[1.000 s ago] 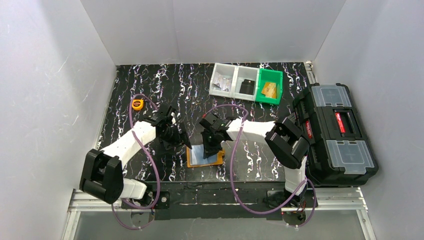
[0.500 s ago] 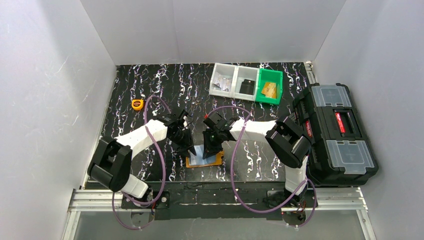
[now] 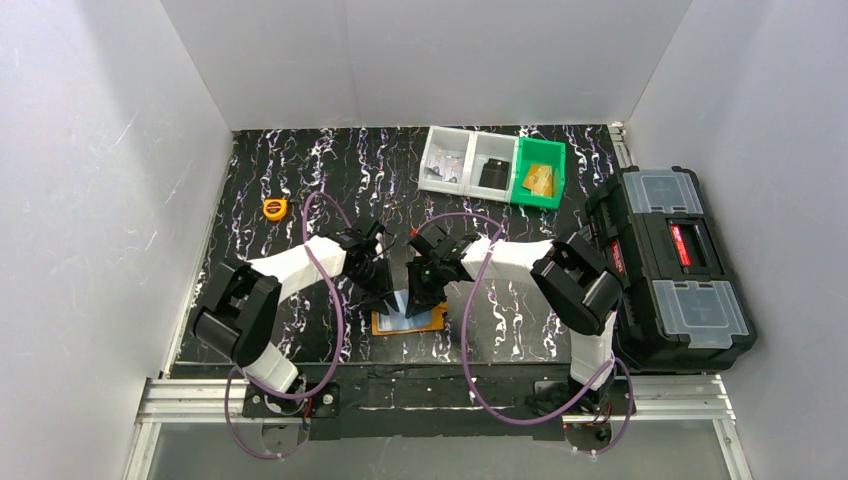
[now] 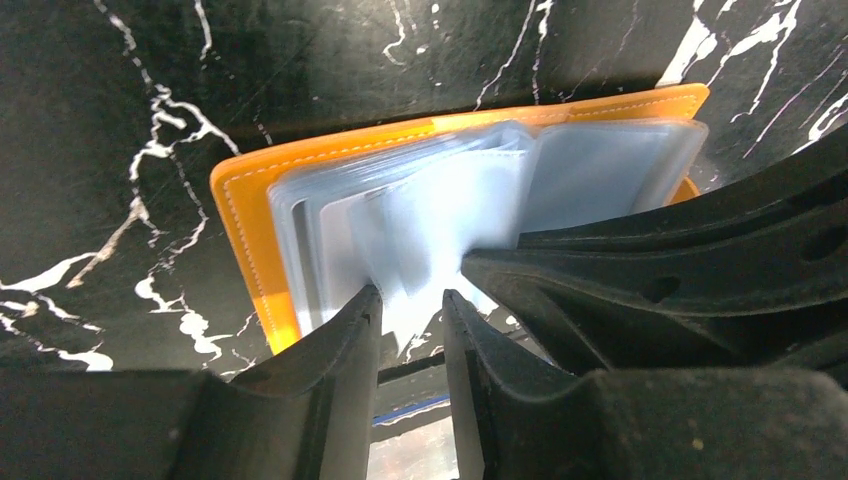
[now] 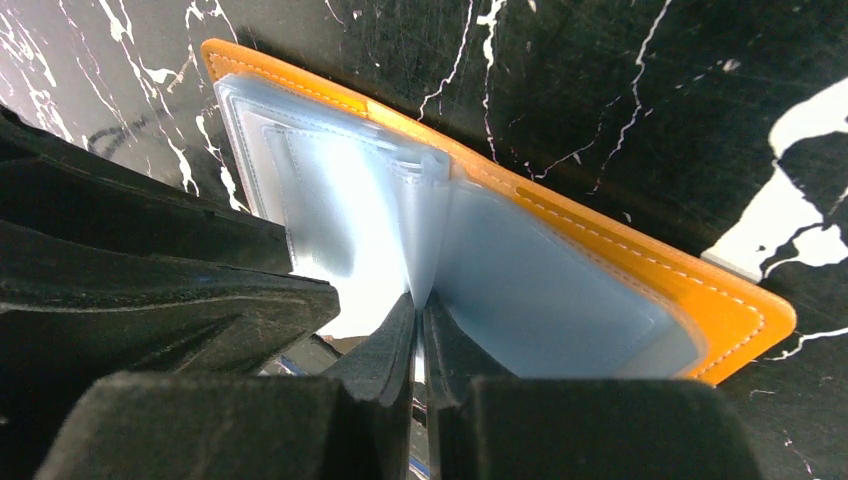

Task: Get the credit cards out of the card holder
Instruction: Remove the credit card from the card holder.

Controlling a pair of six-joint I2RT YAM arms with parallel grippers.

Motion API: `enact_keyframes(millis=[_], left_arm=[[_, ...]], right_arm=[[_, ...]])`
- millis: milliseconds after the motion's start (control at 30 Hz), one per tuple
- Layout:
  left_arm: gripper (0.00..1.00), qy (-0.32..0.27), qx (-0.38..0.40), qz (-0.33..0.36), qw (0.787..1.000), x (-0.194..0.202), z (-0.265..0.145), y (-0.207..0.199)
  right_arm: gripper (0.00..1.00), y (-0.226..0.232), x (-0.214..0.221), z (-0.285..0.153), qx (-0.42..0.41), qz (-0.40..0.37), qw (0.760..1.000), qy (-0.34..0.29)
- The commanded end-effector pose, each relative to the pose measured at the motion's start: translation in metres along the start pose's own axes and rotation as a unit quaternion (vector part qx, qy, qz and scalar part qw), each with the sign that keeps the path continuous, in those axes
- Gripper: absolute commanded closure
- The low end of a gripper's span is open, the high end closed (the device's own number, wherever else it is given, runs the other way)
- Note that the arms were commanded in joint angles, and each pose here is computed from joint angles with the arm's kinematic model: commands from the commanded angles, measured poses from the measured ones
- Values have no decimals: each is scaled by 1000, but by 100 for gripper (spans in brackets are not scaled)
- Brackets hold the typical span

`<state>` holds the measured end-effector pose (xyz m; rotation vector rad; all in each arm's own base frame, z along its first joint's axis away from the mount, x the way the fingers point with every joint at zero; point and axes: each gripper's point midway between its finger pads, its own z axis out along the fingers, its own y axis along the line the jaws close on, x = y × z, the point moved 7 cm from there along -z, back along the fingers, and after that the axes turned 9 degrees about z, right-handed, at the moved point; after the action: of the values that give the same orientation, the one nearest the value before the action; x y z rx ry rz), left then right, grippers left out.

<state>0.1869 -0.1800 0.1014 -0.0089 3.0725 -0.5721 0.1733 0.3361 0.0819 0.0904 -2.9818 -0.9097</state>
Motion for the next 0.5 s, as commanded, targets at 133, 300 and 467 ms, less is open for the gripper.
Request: enact_keyframes(millis=[133,300,467], left_arm=[[81,0,27,-4,1000,-1,4,-9],[92,-6,29,-5,1000,-1,2,-10],[100,-9,32,-2,999,-2,0,-11]], right_arm=[[89,-7,-4,-5,38,-13,999,-13],[85,7,-11,-22,30,-28,999,-30],[78,26,-20,-50,20,-45,997,-58]])
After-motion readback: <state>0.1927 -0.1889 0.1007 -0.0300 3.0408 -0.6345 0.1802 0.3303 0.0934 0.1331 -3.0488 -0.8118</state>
